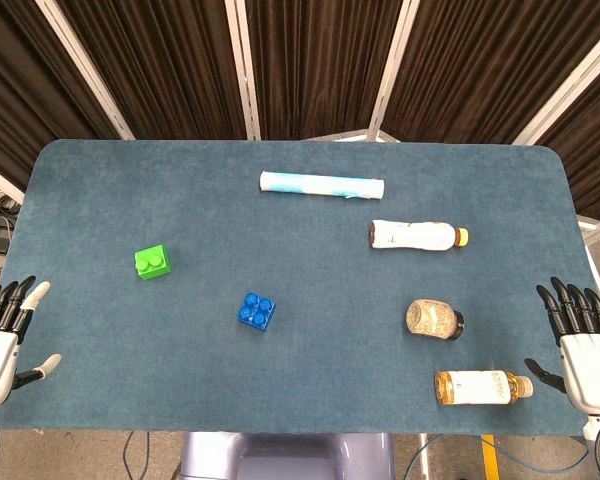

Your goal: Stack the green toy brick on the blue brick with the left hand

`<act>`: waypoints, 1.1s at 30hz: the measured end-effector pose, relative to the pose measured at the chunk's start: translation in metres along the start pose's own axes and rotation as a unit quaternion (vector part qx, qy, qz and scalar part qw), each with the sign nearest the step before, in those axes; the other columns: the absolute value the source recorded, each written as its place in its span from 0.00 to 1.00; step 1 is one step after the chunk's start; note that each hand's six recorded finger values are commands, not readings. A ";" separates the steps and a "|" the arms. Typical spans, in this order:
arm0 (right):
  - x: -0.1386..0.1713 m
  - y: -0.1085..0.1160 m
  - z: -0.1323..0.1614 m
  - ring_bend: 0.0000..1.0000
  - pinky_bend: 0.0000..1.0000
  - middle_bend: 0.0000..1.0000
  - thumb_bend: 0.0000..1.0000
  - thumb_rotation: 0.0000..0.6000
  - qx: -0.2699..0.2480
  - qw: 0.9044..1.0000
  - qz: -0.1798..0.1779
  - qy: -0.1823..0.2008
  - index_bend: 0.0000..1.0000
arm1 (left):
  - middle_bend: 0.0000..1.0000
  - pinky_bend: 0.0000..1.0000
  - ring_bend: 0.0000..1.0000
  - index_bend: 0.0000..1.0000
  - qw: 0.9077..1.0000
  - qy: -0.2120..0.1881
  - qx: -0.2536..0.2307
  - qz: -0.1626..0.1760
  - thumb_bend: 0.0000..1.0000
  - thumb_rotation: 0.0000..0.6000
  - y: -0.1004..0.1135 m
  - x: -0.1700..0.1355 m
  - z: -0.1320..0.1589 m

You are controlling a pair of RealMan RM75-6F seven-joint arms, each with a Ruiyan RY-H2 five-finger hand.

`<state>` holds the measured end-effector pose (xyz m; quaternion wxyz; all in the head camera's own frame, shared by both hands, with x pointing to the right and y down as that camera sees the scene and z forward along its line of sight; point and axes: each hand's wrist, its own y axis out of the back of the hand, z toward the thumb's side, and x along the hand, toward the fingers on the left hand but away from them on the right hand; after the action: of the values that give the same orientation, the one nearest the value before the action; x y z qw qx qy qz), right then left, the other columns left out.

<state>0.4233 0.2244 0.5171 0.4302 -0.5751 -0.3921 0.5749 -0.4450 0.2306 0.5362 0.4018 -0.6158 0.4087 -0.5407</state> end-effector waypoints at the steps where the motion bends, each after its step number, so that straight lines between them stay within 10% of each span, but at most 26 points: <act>1: 0.000 0.000 0.000 0.00 0.00 0.00 0.00 1.00 0.000 1.000 0.000 0.000 0.00 | 0.00 0.00 0.00 0.00 1.000 0.000 0.000 0.000 0.00 1.00 0.000 0.000 0.000; 14: -0.002 0.003 -0.003 0.00 0.00 0.00 0.00 1.00 -0.006 1.000 -0.006 -0.007 0.00 | 0.00 0.00 0.00 0.00 1.000 0.000 -0.005 -0.014 0.00 1.00 -0.008 0.018 0.003; 33: -0.021 -0.012 -0.017 0.00 0.00 0.00 0.00 1.00 0.026 0.999 0.008 -0.046 0.00 | 0.14 0.16 0.13 0.11 0.991 -0.010 -0.009 -0.137 0.05 1.00 -0.073 0.201 0.072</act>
<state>0.4397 0.2075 0.5352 0.4214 -0.5396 -0.3918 0.6146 -0.3520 0.0711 0.6655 0.3229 -0.6750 0.3214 -0.5804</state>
